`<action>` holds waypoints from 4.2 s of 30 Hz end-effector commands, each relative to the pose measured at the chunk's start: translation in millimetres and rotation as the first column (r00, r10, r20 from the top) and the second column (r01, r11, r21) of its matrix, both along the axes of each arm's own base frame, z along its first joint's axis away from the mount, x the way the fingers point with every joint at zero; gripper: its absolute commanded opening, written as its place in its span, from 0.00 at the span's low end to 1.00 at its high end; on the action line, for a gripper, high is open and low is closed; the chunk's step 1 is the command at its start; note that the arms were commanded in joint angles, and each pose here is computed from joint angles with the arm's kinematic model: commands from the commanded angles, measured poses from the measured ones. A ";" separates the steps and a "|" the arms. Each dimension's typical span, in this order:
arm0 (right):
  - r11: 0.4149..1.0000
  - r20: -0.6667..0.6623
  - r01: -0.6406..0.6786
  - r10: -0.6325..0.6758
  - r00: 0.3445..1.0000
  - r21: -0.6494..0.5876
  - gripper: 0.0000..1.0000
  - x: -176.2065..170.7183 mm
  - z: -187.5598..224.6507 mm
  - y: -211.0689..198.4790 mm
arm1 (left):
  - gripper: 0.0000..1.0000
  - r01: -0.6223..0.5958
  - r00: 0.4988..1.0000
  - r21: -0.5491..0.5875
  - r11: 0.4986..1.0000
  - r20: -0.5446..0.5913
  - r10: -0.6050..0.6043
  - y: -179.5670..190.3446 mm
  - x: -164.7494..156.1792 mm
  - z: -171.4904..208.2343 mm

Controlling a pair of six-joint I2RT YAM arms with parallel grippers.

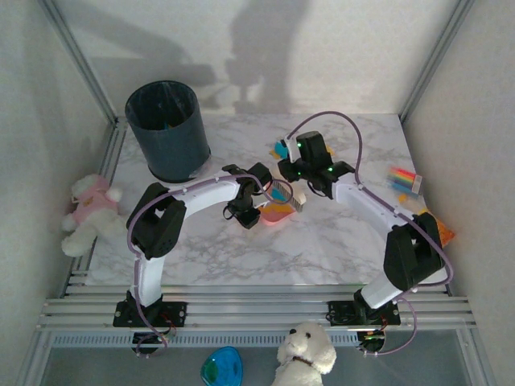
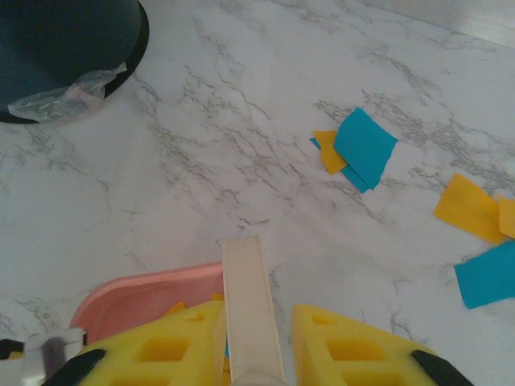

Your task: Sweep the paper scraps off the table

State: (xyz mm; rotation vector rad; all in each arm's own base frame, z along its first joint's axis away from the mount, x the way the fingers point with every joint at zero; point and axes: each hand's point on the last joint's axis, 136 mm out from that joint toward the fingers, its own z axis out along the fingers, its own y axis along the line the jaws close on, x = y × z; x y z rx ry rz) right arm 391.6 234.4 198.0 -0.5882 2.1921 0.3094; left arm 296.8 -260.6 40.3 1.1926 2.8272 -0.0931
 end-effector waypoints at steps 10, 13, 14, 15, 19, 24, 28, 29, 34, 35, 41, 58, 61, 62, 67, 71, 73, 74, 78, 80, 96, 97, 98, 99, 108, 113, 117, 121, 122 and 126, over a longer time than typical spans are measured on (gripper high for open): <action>0.963 0.186 0.250 -0.266 0.946 0.103 0.00 -6.5 71.0 -58.6 | 0.00 -0.061 0.983 -0.099 0.993 0.167 0.077 -1.3 30.3 40.6; 0.951 0.195 0.291 -0.306 0.932 0.103 0.00 -10.6 76.7 -70.5 | 0.00 -0.070 0.978 -0.130 0.989 0.188 0.094 -3.5 35.0 48.5; 0.938 0.203 0.331 -0.345 0.916 0.100 0.00 -11.0 78.0 -79.3 | 0.00 -0.071 0.976 -0.148 0.986 0.193 0.099 -4.9 35.9 52.7; 0.928 0.210 0.361 -0.373 0.904 0.097 0.00 -12.1 78.8 -85.6 | 0.00 -0.070 0.974 -0.165 0.984 0.202 0.103 -6.5 37.6 57.5; 0.884 0.245 0.460 -0.466 0.850 0.085 0.00 -15.8 83.2 -111.8 | 0.00 -0.090 0.960 -0.248 0.965 0.238 0.150 -8.7 47.9 82.3; 0.877 0.255 0.476 -0.476 0.842 0.066 0.00 -18.1 84.0 -118.8 | 0.00 -0.114 0.939 -0.353 0.929 0.267 0.217 -7.7 61.2 114.2; 0.881 0.247 0.469 -0.469 0.848 0.060 0.00 -18.8 80.6 -118.0 | 0.00 -0.112 0.929 -0.457 0.882 0.266 0.256 -8.8 67.3 143.6; 0.882 0.242 0.468 -0.467 0.850 0.058 0.00 -19.0 78.7 -117.6 | 0.00 -0.106 0.929 -0.492 0.864 0.260 0.262 -9.7 68.1 152.8; 0.885 0.225 0.462 -0.461 0.859 0.049 0.00 -18.8 72.9 -115.5 | 0.00 -0.076 0.922 -0.620 0.781 0.255 0.292 -7.0 70.1 199.2; 0.885 0.225 0.463 -0.462 0.858 0.050 0.00 -18.9 72.9 -116.0 | 0.00 -0.077 0.918 -0.634 0.769 0.257 0.303 -4.7 71.1 206.9; 0.888 0.217 0.458 -0.456 0.863 0.043 0.00 -17.7 69.7 -113.9 | 0.00 -0.101 0.893 -0.745 0.660 0.224 0.391 13.9 81.5 250.4; 0.894 0.185 0.446 -0.444 0.877 0.028 0.00 -15.0 61.1 -108.5 | 0.00 -0.153 0.834 -0.951 0.269 0.022 0.552 81.7 108.1 326.6; 0.895 0.181 0.446 -0.443 0.878 0.028 0.00 -15.0 60.5 -108.1 | 0.00 -0.155 0.836 -0.968 0.196 -0.022 0.549 89.5 111.9 336.5; 0.894 0.181 0.447 -0.445 0.877 0.030 0.00 -14.4 61.2 -108.1 | 0.00 -0.158 0.840 -0.972 0.175 -0.039 0.542 91.0 113.0 338.6; 0.895 0.176 0.445 -0.443 0.879 0.028 0.00 -15.2 60.4 -107.7 | 0.00 -0.203 0.828 -0.975 0.088 -0.123 0.547 103.4 125.6 344.9; 0.895 0.171 0.446 -0.443 0.880 0.028 0.00 -15.9 59.6 -107.9 | 0.00 -0.237 0.813 -0.971 0.033 -0.180 0.554 112.5 135.5 345.5; 0.895 0.168 0.446 -0.444 0.880 0.027 0.00 -16.3 59.0 -108.1 | 0.00 -0.264 0.804 -0.964 0.005 -0.217 0.553 116.6 141.6 342.3; 0.895 0.168 0.445 -0.443 0.881 0.028 0.00 -17.0 59.4 -107.9 | 0.00 -0.278 0.800 -0.961 -0.011 -0.238 0.550 118.4 144.8 340.7; 0.895 0.168 0.445 -0.443 0.881 0.030 0.00 -17.7 60.2 -108.2 | 0.00 -0.300 0.792 -0.952 -0.051 -0.279 0.544 122.3 154.5 338.5; 0.895 0.166 0.446 -0.444 0.880 0.028 0.00 -18.3 60.5 -108.8 | 0.00 -0.314 0.779 -0.947 -0.070 -0.299 0.551 125.9 160.2 337.1; 0.893 0.162 0.450 -0.445 0.881 0.012 0.00 -18.3 56.0 -109.8 | 0.00 -0.377 0.728 -0.864 -0.334 -0.499 0.469 141.2 193.3 341.0; 0.894 0.161 0.448 -0.444 0.881 0.012 0.00 -18.3 55.8 -109.5 | 0.00 -0.380 0.724 -0.856 -0.350 -0.511 0.464 142.2 194.5 340.0; 0.894 0.160 0.447 -0.443 0.882 0.012 0.00 -18.2 55.3 -109.1 | 0.00 -0.380 0.722 -0.849 -0.367 -0.520 0.456 143.1 194.5 340.8; 0.893 0.161 0.449 -0.445 0.881 0.012 0.00 -18.0 55.5 -109.7 | 0.00 -0.382 0.719 -0.842 -0.380 -0.529 0.450 143.4 194.5 341.2; 0.894 0.155 0.448 -0.443 0.883 0.006 0.00 -17.5 52.3 -108.8 | 0.00 -0.399 0.700 -0.729 -0.555 -0.634 0.329 152.4 189.4 346.8; 0.894 0.154 0.449 -0.444 0.883 0.005 0.00 -17.1 51.7 -108.8 | 0.00 -0.405 0.696 -0.668 -0.624 -0.668 0.263 156.3 185.4 347.9; 0.893 0.153 0.449 -0.444 0.883 0.001 0.00 -16.5 50.5 -108.9 | 0.00 -0.415 0.700 -0.614 -0.671 -0.687 0.196 158.5 181.0 351.1; 0.895 0.151 0.447 -0.442 0.884 0.003 0.00 -16.2 50.6 -107.9 | 0.00 -0.407 0.696 -0.609 -0.681 -0.690 0.201 158.7 181.5 351.5; 0.894 0.151 0.447 -0.442 0.884 0.002 0.00 -16.2 50.3 -107.9 | 0.00 -0.410 0.697 -0.606 -0.681 -0.690 0.194 157.5 181.0 351.8; 0.893 0.153 0.449 -0.444 0.883 0.000 0.00 -15.6 49.8 -108.2 | 0.00 -0.412 0.696 -0.606 -0.681 -0.691 0.193 157.1 180.5 352.2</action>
